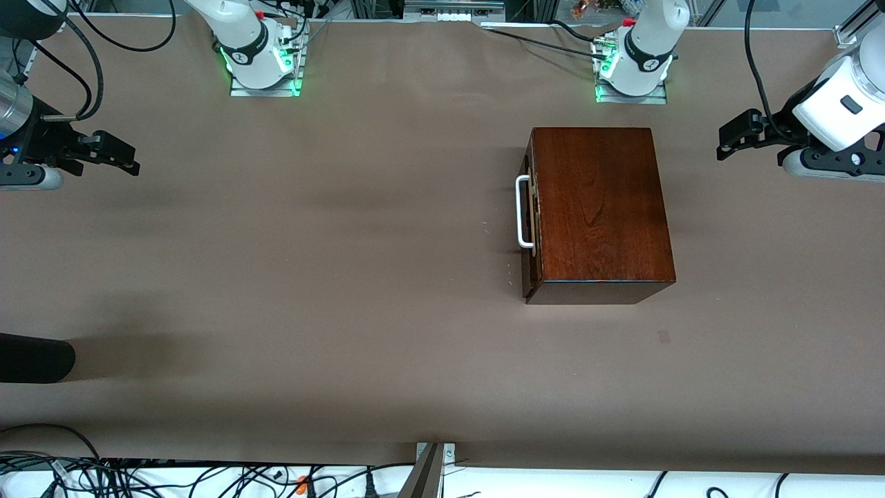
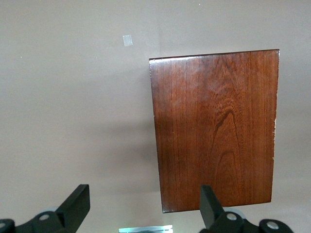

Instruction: Open drawer, take yellow block, close drawer

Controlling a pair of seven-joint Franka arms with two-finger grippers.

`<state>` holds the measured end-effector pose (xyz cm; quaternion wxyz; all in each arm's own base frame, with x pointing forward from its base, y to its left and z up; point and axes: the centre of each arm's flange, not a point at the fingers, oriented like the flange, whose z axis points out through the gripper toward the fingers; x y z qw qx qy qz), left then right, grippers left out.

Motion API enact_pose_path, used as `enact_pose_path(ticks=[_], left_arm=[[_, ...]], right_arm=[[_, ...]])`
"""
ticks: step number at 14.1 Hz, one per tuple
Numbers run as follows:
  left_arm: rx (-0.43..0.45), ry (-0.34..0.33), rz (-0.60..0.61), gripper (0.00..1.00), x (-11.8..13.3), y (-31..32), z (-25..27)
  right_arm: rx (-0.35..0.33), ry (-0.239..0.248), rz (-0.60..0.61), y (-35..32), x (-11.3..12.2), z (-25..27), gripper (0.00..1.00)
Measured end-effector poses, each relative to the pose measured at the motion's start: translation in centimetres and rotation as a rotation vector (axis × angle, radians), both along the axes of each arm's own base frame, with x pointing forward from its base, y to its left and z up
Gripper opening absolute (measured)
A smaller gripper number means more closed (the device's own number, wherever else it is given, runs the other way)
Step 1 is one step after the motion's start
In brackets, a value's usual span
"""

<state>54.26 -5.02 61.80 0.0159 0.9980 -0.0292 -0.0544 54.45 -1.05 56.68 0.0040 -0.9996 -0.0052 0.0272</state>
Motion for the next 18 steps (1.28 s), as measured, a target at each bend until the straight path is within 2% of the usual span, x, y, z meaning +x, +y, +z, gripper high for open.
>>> enact_pose_path(ticks=[13,18], left_arm=[[0.001,-0.011,0.001,1.00,0.1,-0.2,0.1],[0.019,-0.005,0.020,1.00,-1.5,-11.2,-0.6]], right_arm=[[0.000,0.002,0.000,0.0,0.0,0.0,1.00],[0.000,0.003,0.000,0.0,0.0,0.0,1.00]])
